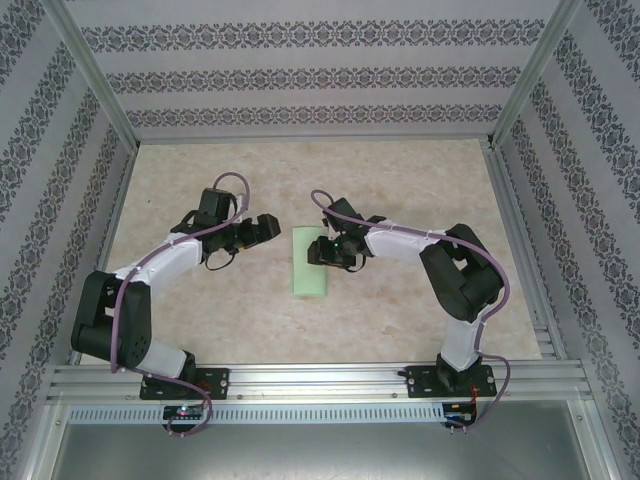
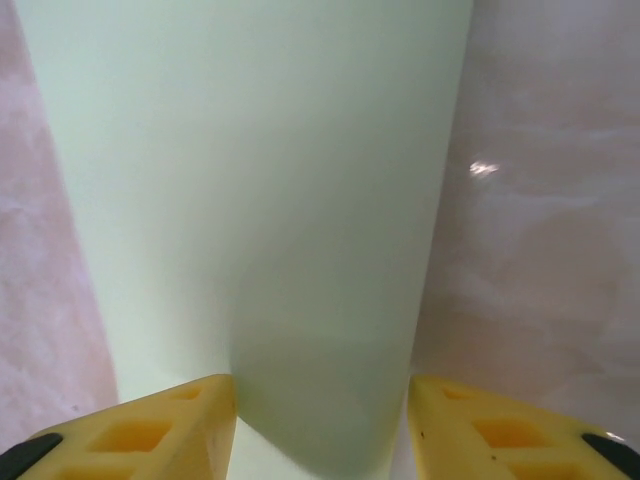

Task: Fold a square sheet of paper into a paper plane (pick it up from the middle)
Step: First fold in half a square sheet of paper at the center of the table.

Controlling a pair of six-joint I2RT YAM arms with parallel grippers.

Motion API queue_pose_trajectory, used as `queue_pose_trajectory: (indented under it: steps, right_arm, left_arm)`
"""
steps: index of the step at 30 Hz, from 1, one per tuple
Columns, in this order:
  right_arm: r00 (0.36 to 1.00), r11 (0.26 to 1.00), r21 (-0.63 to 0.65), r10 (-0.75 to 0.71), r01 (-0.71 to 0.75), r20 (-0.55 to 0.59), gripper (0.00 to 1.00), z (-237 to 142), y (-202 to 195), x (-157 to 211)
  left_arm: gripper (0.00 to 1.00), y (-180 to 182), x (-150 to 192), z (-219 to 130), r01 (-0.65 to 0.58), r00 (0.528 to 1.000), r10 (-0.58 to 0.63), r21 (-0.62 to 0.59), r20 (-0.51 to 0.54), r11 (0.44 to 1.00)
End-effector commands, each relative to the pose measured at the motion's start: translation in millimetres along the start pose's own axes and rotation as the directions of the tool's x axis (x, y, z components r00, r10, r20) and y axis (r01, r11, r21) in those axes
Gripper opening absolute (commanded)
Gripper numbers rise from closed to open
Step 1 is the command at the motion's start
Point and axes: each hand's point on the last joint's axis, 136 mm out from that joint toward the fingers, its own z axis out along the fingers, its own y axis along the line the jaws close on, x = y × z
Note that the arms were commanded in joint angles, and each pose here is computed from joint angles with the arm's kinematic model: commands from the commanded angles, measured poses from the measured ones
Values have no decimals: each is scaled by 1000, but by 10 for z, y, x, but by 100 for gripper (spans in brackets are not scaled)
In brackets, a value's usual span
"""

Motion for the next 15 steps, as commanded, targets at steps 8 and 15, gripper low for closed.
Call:
queue_pose_trajectory:
  steps: [8, 15]
  right_arm:
    - [1000, 996, 83, 11, -13, 14, 52, 54, -162, -85]
    - [1000, 999, 43, 19, -19, 3, 54, 57, -91, -76]
  left_arm:
    - [76, -184, 302, 248, -2, 996, 8, 71, -87, 997]
    - [66, -253, 645, 370, 43, 977, -3, 182, -214, 982]
